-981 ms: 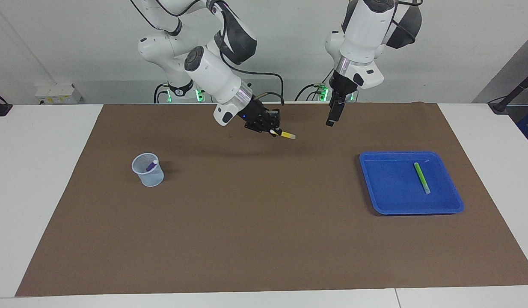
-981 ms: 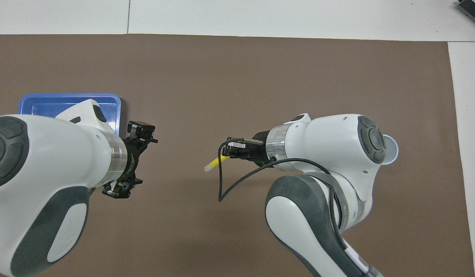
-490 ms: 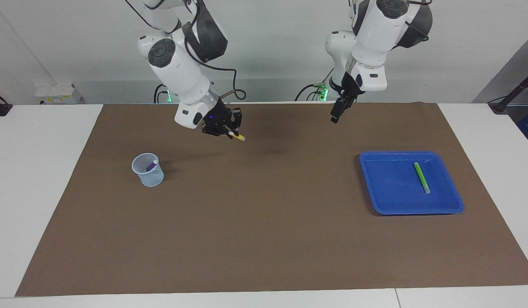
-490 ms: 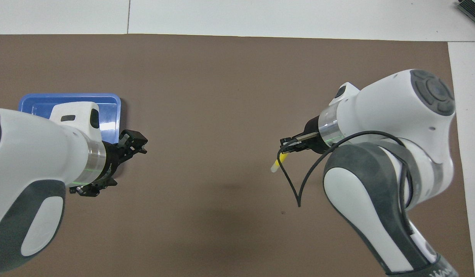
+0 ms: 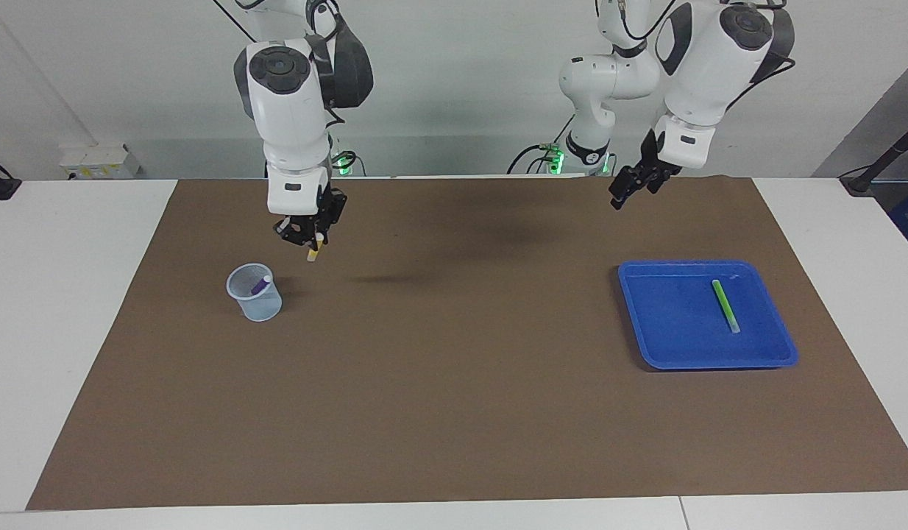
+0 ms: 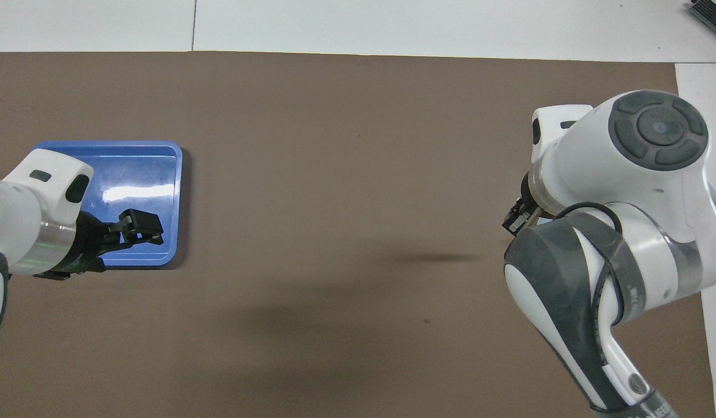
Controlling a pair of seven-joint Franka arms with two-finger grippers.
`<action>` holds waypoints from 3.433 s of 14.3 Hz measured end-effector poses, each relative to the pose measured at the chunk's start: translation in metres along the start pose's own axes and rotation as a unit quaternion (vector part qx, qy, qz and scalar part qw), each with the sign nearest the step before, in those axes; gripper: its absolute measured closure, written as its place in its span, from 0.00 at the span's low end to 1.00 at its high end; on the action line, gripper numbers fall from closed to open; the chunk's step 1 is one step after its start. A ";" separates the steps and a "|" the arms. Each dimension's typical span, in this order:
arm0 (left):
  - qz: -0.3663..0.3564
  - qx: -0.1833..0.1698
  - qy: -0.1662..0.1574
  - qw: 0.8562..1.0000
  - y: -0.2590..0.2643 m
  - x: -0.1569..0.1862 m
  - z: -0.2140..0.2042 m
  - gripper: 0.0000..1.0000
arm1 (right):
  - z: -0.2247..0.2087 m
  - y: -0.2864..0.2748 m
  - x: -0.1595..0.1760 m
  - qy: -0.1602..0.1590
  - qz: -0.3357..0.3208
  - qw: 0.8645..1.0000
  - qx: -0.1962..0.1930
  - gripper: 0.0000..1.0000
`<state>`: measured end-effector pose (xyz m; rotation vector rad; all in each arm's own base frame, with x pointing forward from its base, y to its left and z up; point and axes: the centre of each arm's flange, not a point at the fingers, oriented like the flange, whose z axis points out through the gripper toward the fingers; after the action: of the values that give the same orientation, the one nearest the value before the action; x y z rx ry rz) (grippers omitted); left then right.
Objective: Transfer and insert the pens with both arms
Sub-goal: 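Insert the yellow pen into the cup with the right gripper, then lower the left gripper onto the green pen while the right gripper withdraws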
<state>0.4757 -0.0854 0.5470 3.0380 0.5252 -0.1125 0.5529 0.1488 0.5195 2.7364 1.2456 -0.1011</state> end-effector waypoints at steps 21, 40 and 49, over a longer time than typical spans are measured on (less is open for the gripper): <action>0.196 -0.016 0.026 0.980 -0.173 0.110 0.105 0.00 | 0.103 0.058 -0.086 -0.022 -0.084 0.996 -0.025 0.70; 0.228 -0.013 0.079 0.970 -0.206 0.190 0.203 0.09 | 0.038 -0.042 0.000 0.101 0.244 0.951 0.161 0.00; 0.228 -0.012 0.088 0.970 -0.208 0.200 0.221 0.10 | 0.017 -0.100 0.039 0.092 0.448 0.850 0.263 0.00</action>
<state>0.5797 0.1614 0.3016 3.0658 -0.1747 0.1827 0.5023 0.2403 0.4886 3.5479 -0.2106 -0.0881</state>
